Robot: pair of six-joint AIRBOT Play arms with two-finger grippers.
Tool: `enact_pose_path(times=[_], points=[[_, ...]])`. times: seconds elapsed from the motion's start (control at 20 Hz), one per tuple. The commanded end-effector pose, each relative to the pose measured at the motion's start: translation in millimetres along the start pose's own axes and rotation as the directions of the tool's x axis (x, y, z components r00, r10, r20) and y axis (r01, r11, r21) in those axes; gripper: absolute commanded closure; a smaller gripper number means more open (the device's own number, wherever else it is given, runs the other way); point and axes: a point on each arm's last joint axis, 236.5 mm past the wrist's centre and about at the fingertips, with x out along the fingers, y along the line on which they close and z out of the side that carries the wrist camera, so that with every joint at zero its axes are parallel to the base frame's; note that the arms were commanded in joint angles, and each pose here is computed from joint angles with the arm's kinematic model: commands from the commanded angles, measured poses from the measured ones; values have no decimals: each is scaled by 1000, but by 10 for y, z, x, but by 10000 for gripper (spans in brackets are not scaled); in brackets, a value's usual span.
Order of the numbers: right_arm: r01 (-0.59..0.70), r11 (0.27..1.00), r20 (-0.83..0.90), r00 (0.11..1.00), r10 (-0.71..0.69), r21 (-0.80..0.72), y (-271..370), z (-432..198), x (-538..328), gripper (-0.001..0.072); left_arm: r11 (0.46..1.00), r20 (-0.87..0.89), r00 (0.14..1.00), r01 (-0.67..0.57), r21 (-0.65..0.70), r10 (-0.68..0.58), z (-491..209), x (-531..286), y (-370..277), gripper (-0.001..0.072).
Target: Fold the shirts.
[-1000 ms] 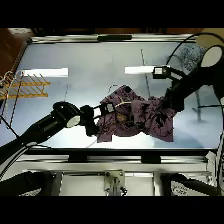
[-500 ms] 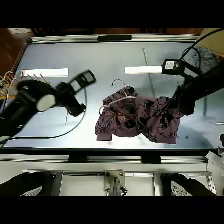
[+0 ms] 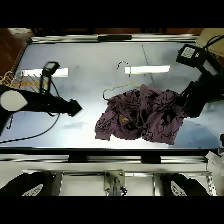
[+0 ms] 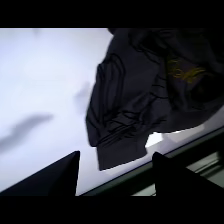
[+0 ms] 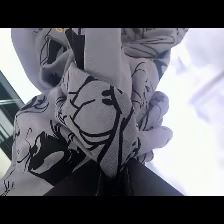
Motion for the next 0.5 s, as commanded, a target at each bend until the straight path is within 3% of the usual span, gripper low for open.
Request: enact_pose_path(times=[0.0,0.25,0.45], points=[[27,998,18,999,-28,53,-2,20,-68,636,918,58,956,292,-270,-287,-58,452,-700,146],[27,997,20,999,-28,67,-3,24,-68,636,848,81,912,405,-343,-403,-285,1158,-1559,166],[22,997,19,1000,-24,76,8,23,-68,635,838,198,915,401,-371,-350,-171,1506,-1610,204]])
